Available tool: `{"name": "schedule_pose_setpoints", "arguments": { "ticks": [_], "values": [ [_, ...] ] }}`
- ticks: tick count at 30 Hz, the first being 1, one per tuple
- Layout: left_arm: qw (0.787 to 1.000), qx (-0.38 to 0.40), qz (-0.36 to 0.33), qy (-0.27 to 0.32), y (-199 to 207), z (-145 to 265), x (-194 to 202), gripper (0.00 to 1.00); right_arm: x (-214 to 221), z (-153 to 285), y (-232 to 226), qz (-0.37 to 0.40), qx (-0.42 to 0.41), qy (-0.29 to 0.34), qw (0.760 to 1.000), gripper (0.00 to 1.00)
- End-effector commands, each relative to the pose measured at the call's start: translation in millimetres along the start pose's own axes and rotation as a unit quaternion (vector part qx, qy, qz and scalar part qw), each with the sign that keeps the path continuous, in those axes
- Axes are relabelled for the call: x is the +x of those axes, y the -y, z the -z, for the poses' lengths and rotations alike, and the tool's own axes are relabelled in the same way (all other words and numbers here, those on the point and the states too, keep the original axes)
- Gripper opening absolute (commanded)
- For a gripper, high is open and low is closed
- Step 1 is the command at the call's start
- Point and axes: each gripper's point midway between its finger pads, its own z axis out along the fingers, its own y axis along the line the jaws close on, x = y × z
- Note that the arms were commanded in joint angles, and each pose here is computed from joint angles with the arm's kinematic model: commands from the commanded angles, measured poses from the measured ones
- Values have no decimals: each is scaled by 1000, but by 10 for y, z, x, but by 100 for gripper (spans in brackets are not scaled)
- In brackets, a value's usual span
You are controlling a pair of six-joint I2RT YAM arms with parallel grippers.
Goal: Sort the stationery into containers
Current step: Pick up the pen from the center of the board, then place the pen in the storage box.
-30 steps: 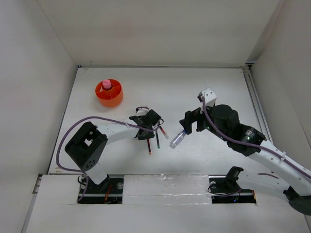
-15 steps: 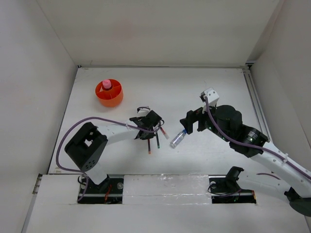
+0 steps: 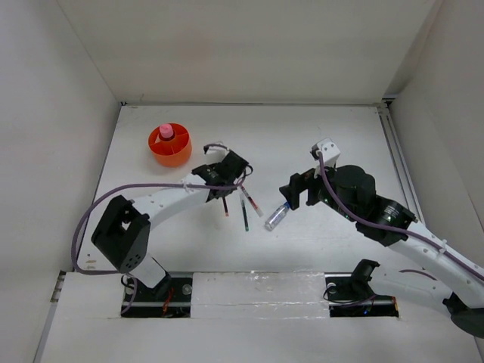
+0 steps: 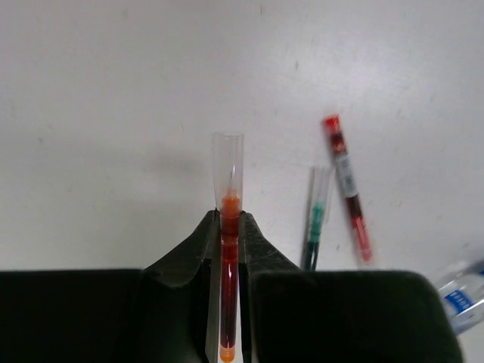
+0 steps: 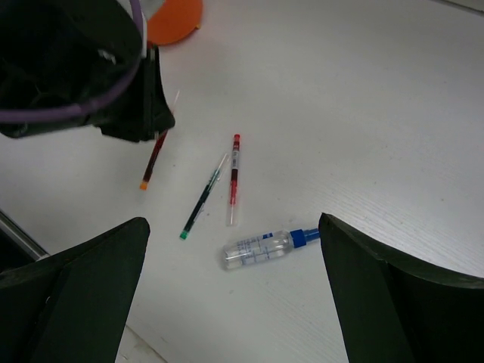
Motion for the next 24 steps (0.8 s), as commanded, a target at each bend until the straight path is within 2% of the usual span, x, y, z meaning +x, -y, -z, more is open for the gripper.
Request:
{"name": "schedule_pose_setpoints", "arguments": {
  "ticks": [1, 5, 8, 12, 19, 24],
  "values": [
    [996, -38, 36, 74, -230, 172, -671, 0, -241, 58, -64, -10, -17, 46, 999, 100],
    [985, -64, 101, 125, -436, 258, -1335, 0, -247, 41, -84, -6, -23, 51, 998, 100],
    [972, -91, 137, 166, -573, 367, -1674, 0, -266, 41, -105, -7, -29, 55, 998, 99],
    [935, -158, 216, 234, -998, 607, -2326, 0, -215, 33, -154, 0, -44, 47, 998, 99],
    [887, -242, 269, 286, -1763, 585, -2802, 0, -205, 77, -223, -2, -69, 58, 996, 99],
    [864, -275, 280, 316, -1977, 623, -2933, 0, -221, 82, -258, 3, -79, 61, 995, 99]
  ]
}}
